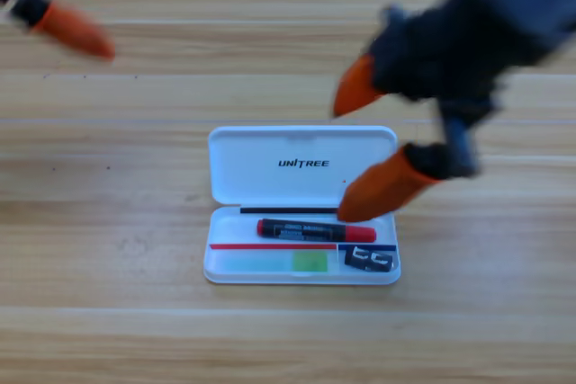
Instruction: Clean up eraser and pencils
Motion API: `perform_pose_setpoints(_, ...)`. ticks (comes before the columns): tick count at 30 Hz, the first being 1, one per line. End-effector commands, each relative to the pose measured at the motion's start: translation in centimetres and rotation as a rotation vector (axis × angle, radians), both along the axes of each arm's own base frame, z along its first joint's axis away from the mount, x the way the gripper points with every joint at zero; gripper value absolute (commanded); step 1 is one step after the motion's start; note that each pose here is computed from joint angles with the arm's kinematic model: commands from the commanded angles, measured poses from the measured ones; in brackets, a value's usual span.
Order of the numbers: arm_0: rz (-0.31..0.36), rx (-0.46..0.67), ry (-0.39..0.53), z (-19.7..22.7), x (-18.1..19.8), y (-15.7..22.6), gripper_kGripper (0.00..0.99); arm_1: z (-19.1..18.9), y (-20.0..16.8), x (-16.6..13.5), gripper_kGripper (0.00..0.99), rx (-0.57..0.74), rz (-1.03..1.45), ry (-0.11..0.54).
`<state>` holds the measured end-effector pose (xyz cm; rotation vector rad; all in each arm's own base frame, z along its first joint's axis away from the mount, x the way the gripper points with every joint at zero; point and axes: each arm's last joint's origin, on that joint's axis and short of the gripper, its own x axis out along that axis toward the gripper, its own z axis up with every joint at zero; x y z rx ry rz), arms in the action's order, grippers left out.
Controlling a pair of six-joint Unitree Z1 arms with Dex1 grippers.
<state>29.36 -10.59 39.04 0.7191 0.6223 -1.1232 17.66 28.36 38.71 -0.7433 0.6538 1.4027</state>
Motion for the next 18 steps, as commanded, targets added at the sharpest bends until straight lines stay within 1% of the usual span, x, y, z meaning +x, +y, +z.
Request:
perform_pose_setpoints(1, 0.039, -0.087, 0.109, -5.3, 8.2, 0.9, 0.795, 2.9, -6.1, -4.1, 0.990, 0.252, -0.004, -0.059)
perform_pose_setpoints(3, 0.023, -0.136, 0.170, -7.7, 10.7, 0.9, 0.680, 2.8, -6.9, -4.7, 0.990, 0.274, 0.001, -0.055)
perform_pose_setpoints(4, 0.006, -0.160, 0.196, -9.1, 11.9, 0.9, 0.584, 2.7, -7.1, -4.9, 0.990, 0.281, 0.010, -0.043)
perform_pose_setpoints(6, -0.042, -0.222, 0.254, -12.4, 13.8, 1.1, 0.324, 2.6, -7.3, -5.1, 0.990, 0.283, 0.017, -0.029)
perform_pose_setpoints(8, -0.081, -0.265, 0.303, -15.7, 15.3, 0.9, 0.094, 2.4, -7.5, -5.3, 0.990, 0.284, 0.024, -0.022)
perform_pose_setpoints(9, -0.095, -0.278, 0.327, -17.3, 15.8, 0.8, 0.000, 2.4, -7.6, -5.4, 0.990, 0.286, 0.028, -0.018)
perform_pose_setpoints(11, -0.117, -0.295, 0.370, -20.2, 16.6, 0.6, 0.000, 2.4, -7.7, -5.6, 0.990, 0.292, 0.039, -0.007)
perform_pose_setpoints(13, -0.118, -0.291, 0.404, -22.3, 16.9, 0.6, 0.000, 2.5, -7.7, -5.6, 0.990, 0.298, 0.039, -0.005)
perform_pose_setpoints(18, -0.112, -0.281, 0.504, -25.8, 17.8, 0.0, 0.000, 2.6, -7.6, -5.6, 0.990, 0.304, 0.044, 0.005)
